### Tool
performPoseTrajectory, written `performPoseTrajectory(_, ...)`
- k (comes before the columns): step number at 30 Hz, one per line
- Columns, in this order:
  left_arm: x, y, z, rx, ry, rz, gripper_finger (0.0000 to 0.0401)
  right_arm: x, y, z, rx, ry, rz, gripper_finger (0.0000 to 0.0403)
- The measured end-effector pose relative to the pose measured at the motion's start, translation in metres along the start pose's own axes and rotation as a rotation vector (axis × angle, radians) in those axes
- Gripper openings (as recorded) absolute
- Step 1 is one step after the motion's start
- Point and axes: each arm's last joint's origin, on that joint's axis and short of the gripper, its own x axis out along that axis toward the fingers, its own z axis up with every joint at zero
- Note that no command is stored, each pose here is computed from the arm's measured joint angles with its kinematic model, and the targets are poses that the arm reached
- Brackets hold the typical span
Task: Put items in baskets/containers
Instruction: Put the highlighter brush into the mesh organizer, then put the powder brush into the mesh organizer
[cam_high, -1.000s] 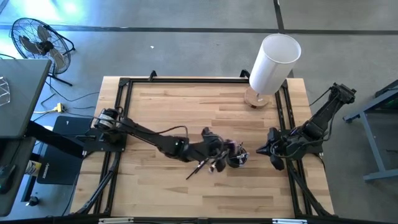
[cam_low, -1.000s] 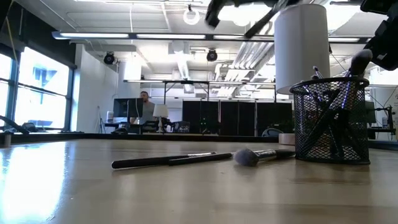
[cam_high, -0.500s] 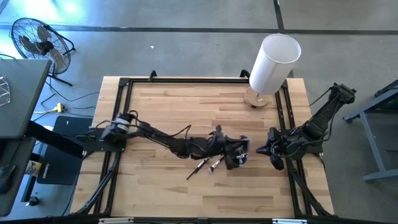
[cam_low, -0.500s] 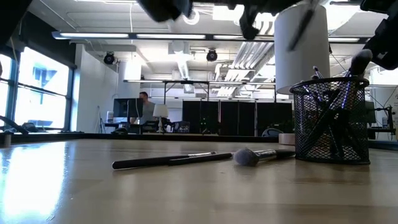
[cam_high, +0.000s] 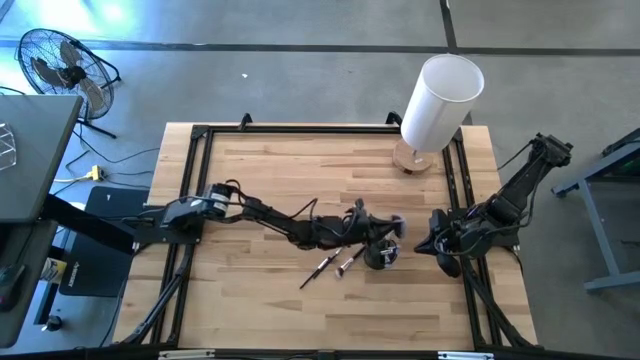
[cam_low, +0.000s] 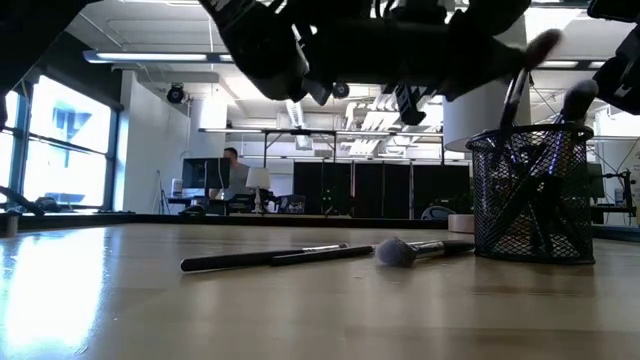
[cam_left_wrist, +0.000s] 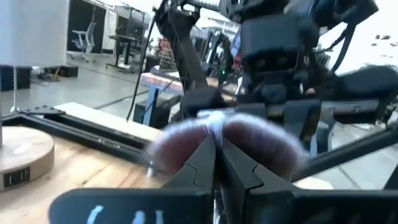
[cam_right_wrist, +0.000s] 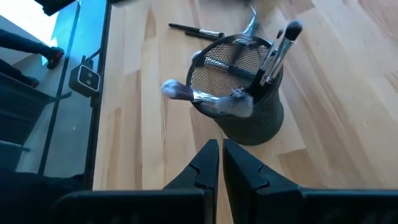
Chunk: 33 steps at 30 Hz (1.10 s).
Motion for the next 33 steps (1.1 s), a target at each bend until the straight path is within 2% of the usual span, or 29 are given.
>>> performPoseTrajectory(4,0.002,-0.002,0.004,-0.053,0.013,-0.005,0.0025,0.000,0.000,0.000,-0.014,0.000,-0.003,0.0012)
performPoseTrajectory(8,0.002,-0.002,-0.006,-0.012,0.102,-0.045,0.0059,0.000,0.000,0.000,-0.028,-0.003,-0.007,0.0012)
performPoseTrajectory(17,0.002,-0.004,-0.001,-0.005,0.115,-0.104,0.0147,0.000,-0.001,0.000,-0.025,-0.002,-0.012,0.0012)
performPoseTrajectory(21,0.001,-0.011,0.034,0.008,0.147,-0.085,0.0155,0.000,-0.001,0.000,-0.024,-0.024,-0.029,0.0012)
performPoseTrajectory(26,-0.005,-0.019,0.086,0.063,0.378,0.006,0.0137,0.000,-0.003,0.002,-0.025,-0.072,-0.068,0.0012)
performPoseTrajectory(29,-0.018,-0.022,0.118,0.081,0.578,0.073,0.0115,0.000,-0.003,0.002,-0.026,-0.099,-0.089,0.0012)
performPoseTrajectory(31,-0.021,-0.027,0.138,0.088,0.643,0.088,0.0091,0.000,-0.004,0.003,-0.026,-0.112,-0.098,0.0012)
performPoseTrajectory(33,-0.030,-0.032,0.143,0.138,0.731,0.106,0.0056,0.000,-0.004,0.003,-0.026,-0.116,-0.101,0.0012)
